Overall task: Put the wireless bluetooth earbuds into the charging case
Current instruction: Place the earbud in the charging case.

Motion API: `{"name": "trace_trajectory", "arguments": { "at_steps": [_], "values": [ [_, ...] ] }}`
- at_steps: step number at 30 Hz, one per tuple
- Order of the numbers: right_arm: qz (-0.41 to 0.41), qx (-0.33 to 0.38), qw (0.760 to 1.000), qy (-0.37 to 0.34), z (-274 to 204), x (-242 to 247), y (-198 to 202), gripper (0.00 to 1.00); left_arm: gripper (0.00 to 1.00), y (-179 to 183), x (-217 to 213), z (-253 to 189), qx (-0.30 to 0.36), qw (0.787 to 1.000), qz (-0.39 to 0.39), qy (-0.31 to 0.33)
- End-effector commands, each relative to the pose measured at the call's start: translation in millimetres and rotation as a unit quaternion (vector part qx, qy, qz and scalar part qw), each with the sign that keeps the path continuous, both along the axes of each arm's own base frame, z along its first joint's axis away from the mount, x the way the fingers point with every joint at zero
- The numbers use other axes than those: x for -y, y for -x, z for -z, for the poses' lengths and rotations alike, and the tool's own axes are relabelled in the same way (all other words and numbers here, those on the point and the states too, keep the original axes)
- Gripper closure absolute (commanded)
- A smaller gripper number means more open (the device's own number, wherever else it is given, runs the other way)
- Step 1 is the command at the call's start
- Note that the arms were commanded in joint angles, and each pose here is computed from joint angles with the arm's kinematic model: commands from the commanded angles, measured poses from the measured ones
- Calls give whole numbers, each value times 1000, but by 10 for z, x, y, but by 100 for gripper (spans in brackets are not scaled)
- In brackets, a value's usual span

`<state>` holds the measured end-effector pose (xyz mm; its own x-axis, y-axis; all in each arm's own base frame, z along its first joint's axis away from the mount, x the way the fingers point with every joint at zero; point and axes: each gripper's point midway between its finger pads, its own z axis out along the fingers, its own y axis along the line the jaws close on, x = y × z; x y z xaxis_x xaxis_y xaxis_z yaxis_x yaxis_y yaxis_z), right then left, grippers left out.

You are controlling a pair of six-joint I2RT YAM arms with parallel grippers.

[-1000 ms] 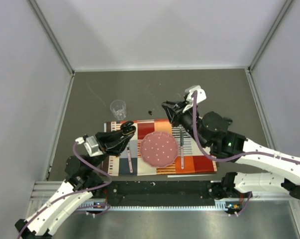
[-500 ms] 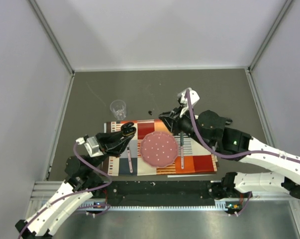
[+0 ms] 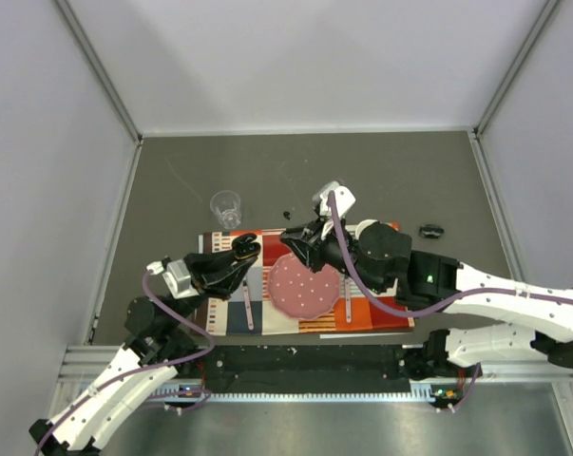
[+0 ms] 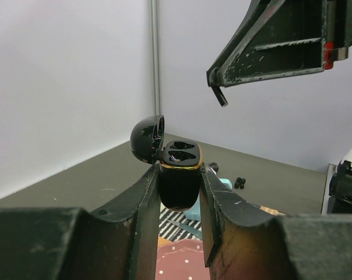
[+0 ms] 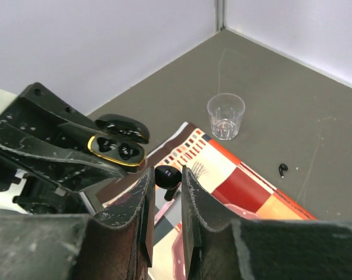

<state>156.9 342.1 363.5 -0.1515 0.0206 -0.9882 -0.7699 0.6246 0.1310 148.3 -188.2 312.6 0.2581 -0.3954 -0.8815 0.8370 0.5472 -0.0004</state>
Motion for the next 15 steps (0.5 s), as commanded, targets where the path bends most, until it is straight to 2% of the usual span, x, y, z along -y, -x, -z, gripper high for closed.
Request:
{"name": "trace_trajectory", "arguments": {
  "at_steps": [1,15],
  "values": [
    [-28,34,998,-54,-417,-142,116,100,100,-20,-20,-21,6,1000,-8,5],
    [-53,54,994,-74,-500,-425,237,100,100,-18,3,-33,2,1000,0,10]
  ]
}}
